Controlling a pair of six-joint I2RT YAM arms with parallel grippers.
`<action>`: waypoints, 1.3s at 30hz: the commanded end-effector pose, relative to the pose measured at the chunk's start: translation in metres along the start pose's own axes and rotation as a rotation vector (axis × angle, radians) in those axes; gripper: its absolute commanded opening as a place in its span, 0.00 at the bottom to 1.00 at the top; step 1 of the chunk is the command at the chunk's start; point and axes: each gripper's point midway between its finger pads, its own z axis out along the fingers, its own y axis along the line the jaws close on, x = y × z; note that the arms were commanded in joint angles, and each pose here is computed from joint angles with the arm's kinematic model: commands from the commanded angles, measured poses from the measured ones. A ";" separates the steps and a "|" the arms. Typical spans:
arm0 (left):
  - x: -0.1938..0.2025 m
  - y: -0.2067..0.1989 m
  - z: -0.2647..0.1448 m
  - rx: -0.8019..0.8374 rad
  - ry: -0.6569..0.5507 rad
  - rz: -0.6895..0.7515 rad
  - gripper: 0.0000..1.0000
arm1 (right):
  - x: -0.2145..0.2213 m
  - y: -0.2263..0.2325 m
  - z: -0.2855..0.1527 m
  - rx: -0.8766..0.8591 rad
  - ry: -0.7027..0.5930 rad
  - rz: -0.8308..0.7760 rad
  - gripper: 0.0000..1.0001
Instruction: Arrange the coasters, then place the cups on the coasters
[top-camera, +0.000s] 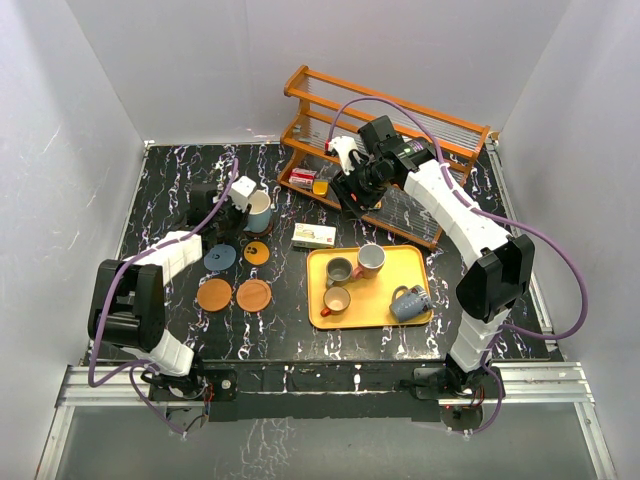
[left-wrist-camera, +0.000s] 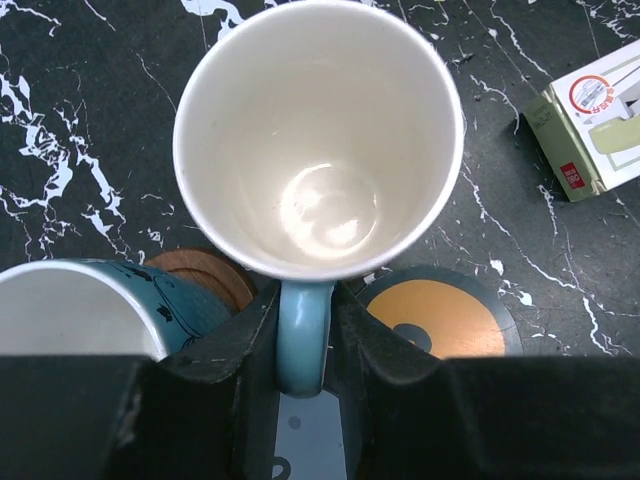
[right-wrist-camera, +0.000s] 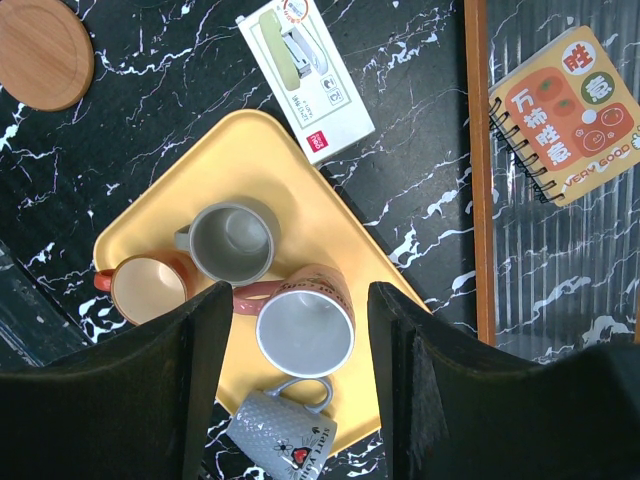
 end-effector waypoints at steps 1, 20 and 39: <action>-0.010 0.004 -0.005 -0.011 -0.043 0.031 0.25 | -0.014 0.002 -0.021 0.016 -0.067 -0.025 0.54; -0.047 -0.005 -0.049 0.019 -0.105 0.034 0.46 | 0.018 -0.012 -0.023 0.117 -0.017 -0.023 0.55; -0.073 -0.045 -0.116 0.237 -0.046 0.110 0.79 | 0.105 -0.051 0.014 0.212 0.178 0.076 0.54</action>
